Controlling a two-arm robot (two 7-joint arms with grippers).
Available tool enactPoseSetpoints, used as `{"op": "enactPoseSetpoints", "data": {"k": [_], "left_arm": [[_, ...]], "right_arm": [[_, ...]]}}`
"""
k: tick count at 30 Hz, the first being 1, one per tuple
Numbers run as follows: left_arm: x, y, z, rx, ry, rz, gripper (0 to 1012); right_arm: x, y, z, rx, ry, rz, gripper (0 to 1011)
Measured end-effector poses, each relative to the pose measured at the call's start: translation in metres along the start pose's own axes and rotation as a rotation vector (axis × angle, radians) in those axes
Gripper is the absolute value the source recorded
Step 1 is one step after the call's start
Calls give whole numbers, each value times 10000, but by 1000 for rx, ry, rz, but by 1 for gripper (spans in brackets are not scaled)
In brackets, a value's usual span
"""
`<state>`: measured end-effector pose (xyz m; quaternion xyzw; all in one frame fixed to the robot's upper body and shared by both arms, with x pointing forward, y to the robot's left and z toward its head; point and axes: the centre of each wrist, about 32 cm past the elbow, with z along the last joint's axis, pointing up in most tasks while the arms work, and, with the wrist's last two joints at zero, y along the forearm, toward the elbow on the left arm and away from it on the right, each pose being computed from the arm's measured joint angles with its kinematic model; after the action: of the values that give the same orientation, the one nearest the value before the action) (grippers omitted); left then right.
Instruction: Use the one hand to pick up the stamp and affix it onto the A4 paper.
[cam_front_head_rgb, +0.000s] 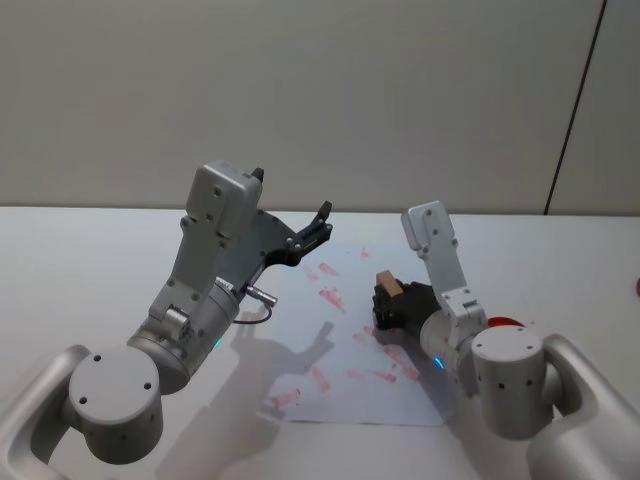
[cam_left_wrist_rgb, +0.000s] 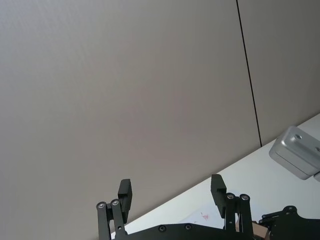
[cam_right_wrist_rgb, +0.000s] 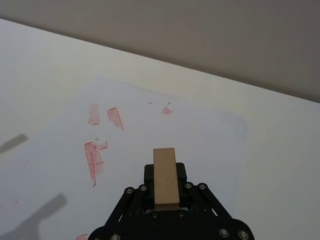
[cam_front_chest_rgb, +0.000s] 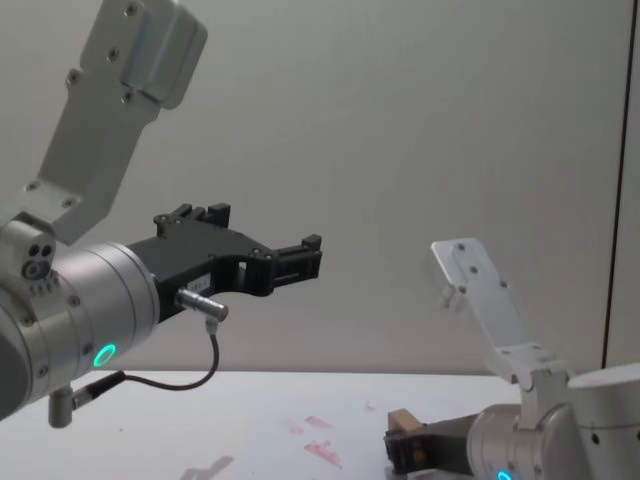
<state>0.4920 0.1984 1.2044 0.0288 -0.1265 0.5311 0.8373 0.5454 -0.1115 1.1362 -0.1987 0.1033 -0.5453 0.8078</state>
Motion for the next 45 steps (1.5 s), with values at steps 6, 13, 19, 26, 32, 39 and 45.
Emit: {"op": "enactPoseSetpoints", "data": {"k": [6, 13, 19, 26, 32, 39, 45], "left_arm": [[0, 0, 0, 0, 0, 0, 1003], [0, 0, 0, 0, 0, 0, 1003], [0, 0, 0, 0, 0, 0, 1003], [0, 0, 0, 0, 0, 0, 1003], [0, 0, 0, 0, 0, 0, 1003], [0, 0, 0, 0, 0, 0, 1003], [0, 0, 0, 0, 0, 0, 1003]], "right_arm": [[18, -11, 21, 39, 20, 4, 221], [37, -85, 170, 135, 59, 31, 221], [107, -253, 313, 226, 112, 49, 221], [290, -568, 373, 297, 184, 46, 220], [440, -819, 326, 302, 205, 25, 221], [613, -1133, 159, 253, 197, -6, 221], [675, -1294, 59, 213, 174, -12, 221]]}}
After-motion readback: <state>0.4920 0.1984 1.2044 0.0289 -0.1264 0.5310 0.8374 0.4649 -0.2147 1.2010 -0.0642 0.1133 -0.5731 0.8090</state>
